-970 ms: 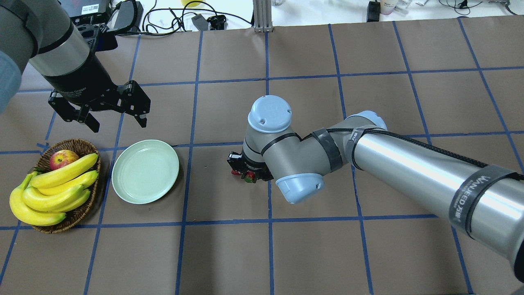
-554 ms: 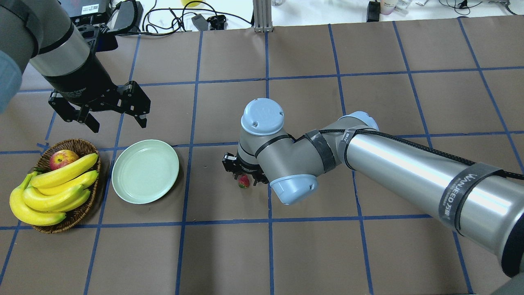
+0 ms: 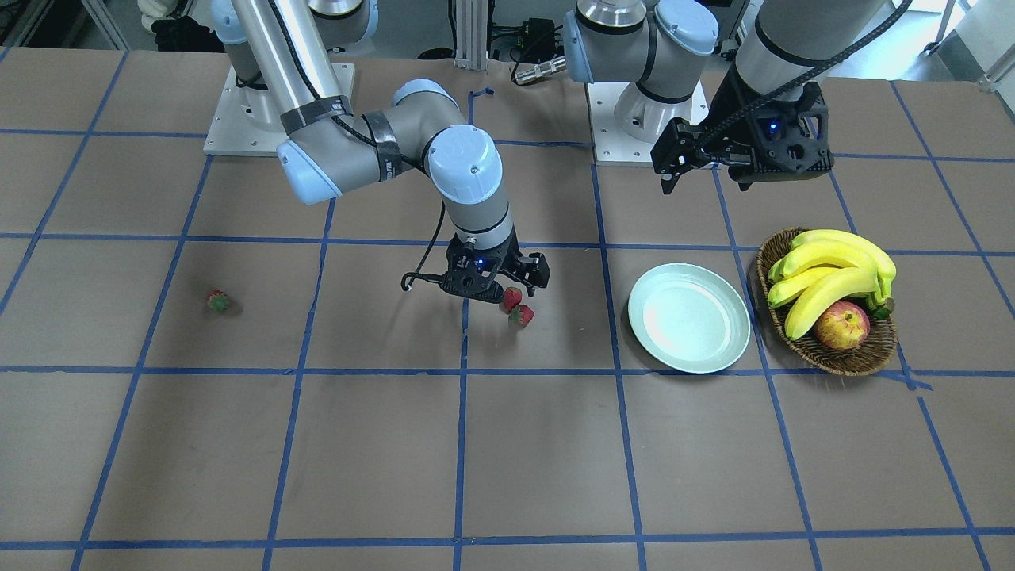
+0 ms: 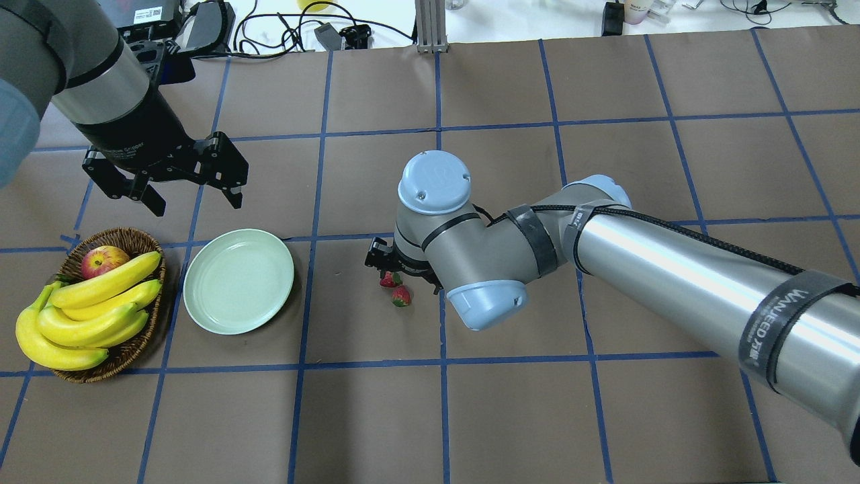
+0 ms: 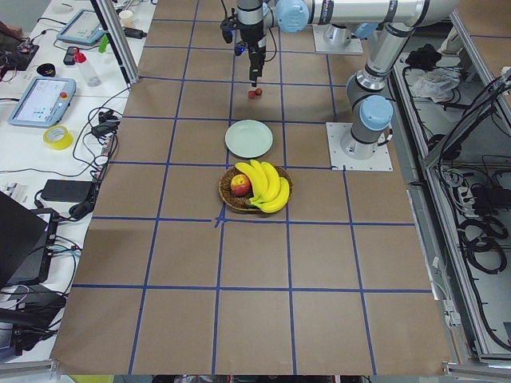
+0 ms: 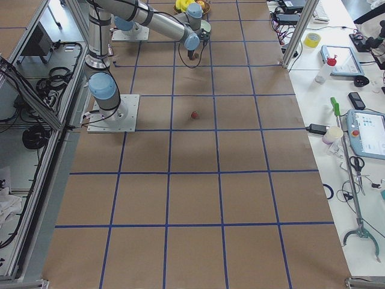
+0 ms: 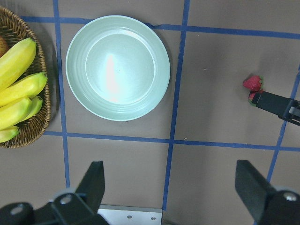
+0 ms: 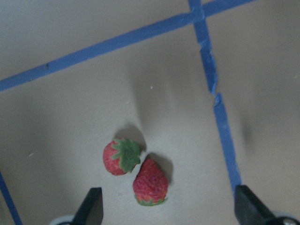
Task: Collect all strawberries into plate
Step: 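Carry the second strawberry beside the first and release it, then move the right gripper to the farthest strawberry and grasp it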
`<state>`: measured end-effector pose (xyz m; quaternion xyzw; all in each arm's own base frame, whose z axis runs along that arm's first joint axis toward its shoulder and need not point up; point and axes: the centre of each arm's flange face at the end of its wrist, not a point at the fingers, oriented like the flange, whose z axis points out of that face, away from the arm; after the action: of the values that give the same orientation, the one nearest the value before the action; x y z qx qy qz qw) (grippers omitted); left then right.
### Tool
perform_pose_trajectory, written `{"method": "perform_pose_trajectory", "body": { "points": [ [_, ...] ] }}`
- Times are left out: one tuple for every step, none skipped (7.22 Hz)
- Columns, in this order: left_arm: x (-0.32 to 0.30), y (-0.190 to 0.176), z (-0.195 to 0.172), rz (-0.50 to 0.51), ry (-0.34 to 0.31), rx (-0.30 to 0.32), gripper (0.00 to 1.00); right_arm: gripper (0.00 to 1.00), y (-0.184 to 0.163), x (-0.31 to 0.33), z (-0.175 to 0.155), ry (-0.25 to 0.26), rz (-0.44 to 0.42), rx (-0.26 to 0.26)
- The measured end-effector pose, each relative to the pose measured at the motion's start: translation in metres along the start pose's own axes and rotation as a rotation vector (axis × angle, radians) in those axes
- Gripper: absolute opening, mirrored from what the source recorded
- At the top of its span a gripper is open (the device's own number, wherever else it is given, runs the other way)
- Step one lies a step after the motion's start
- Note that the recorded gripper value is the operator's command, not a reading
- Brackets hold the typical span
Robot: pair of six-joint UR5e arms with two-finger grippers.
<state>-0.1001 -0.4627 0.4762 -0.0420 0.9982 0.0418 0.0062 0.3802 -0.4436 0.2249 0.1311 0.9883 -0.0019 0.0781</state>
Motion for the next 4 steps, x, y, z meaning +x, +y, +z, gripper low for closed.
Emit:
{"method": "perform_pose_trajectory", "body": {
  "points": [
    [0.0,0.0,0.001,0.001,-0.001,-0.002,1.0,1.0,-0.018,0.021,-0.015,0.039,-0.026,0.036],
    [0.0,0.0,0.002,0.001,-0.001,-0.006,1.0,1.0,-0.041,0.053,-0.029,0.084,-0.046,0.028],
    [0.0,0.001,0.005,0.002,-0.001,-0.011,1.0,1.0,-0.06,0.091,-0.042,0.122,-0.073,0.006],
    [0.0,0.002,0.006,0.003,-0.001,-0.014,1.0,1.0,-0.073,0.13,-0.05,0.158,-0.113,-0.006]
  ]
}}
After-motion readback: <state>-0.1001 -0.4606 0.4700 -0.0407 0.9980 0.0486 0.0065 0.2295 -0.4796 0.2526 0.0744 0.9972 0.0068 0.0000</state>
